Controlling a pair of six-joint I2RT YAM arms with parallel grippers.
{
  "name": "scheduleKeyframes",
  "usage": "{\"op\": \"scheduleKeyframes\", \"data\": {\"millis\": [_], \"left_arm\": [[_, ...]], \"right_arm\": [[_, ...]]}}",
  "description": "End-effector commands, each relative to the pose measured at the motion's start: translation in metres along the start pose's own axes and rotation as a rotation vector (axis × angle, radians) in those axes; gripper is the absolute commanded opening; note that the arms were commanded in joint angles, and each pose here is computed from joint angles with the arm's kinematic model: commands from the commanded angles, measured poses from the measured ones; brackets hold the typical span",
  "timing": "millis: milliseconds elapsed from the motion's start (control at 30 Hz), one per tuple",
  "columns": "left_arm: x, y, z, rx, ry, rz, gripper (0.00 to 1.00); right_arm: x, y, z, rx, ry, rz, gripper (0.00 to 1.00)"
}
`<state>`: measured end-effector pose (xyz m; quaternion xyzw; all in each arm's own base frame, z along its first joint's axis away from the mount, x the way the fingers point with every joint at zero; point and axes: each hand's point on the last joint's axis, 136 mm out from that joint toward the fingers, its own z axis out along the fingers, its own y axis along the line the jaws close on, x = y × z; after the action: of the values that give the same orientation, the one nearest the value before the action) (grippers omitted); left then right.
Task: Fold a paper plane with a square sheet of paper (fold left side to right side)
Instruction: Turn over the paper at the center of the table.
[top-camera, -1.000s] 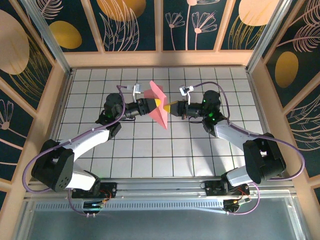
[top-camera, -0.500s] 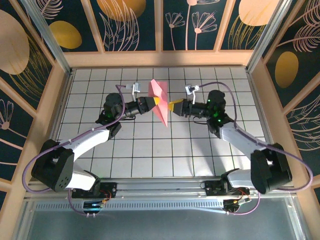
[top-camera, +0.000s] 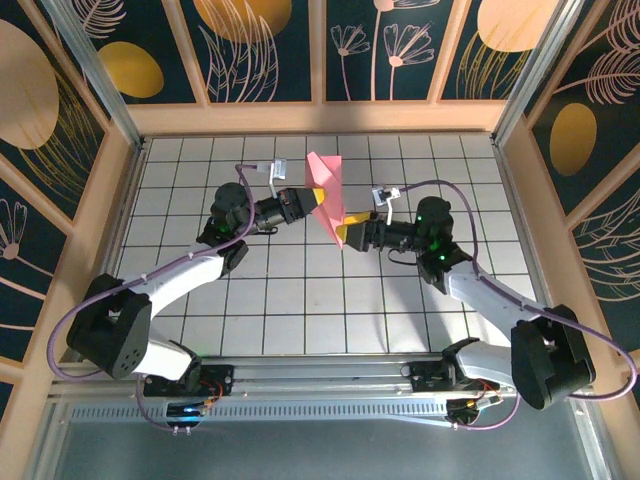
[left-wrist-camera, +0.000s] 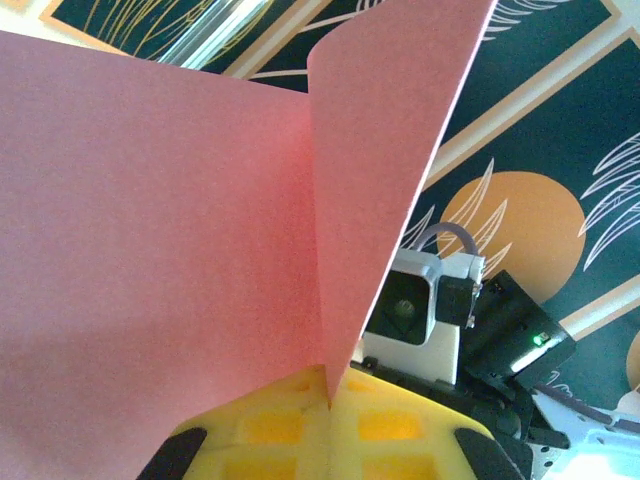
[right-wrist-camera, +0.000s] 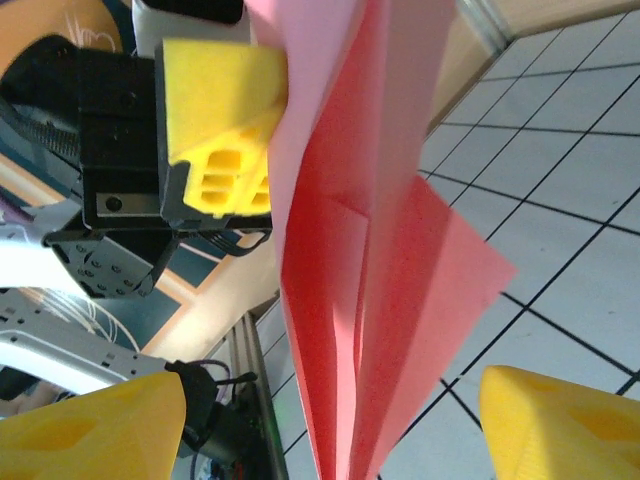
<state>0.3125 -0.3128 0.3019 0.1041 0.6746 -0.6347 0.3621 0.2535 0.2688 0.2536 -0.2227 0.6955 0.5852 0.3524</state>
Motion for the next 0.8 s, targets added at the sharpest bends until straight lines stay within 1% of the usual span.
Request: {"op": "scheduleKeyframes", "data": {"millis": [0,67,133,333,400,433,533,600,667,767], "left_arm": [[-0.007,-0.020,0.006,0.075,-0.001,0.038,0.01],[-0.006,-0.020,0.007,0.076,0.004,0.035,0.01],[-0.005,-0.019,0.008,0.079,0.011,0.030,0.02],[-0.001,-0.017,0.011,0.088,0.033,0.014,0.03],[-0.001,-0.016,0.011,0.084,0.031,0.013,0.05],[-0.001,-0.016,0.011,0.083,0.032,0.013,0.07],[-0.002,-0.013,0.011,0.065,0.024,0.021,0.14],[-0.004,-0.008,0.011,0.027,0.016,0.033,0.26],[-0.007,-0.002,0.009,-0.025,0.003,0.049,0.38],[-0.014,0.013,0.002,-0.142,-0.035,0.075,0.49]], "right_arm": [[-0.013,0.017,0.007,-0.085,-0.017,-0.049,0.76],[-0.020,0.018,0.009,-0.092,-0.027,-0.063,0.73],[-0.027,0.019,0.011,-0.095,-0.036,-0.083,0.67],[-0.040,0.017,0.009,-0.091,-0.047,-0.091,0.43],[-0.041,0.014,0.008,-0.081,-0.048,-0.087,0.34],[-0.041,0.013,0.008,-0.078,-0.047,-0.085,0.31],[-0.039,0.009,0.008,-0.054,-0.046,-0.075,0.16],[-0.039,0.006,0.008,-0.030,-0.043,-0.074,0.08],[-0.039,0.002,0.007,-0.002,-0.041,-0.073,0.03],[-0.039,-0.005,0.005,0.053,-0.042,-0.080,0.00]]}}
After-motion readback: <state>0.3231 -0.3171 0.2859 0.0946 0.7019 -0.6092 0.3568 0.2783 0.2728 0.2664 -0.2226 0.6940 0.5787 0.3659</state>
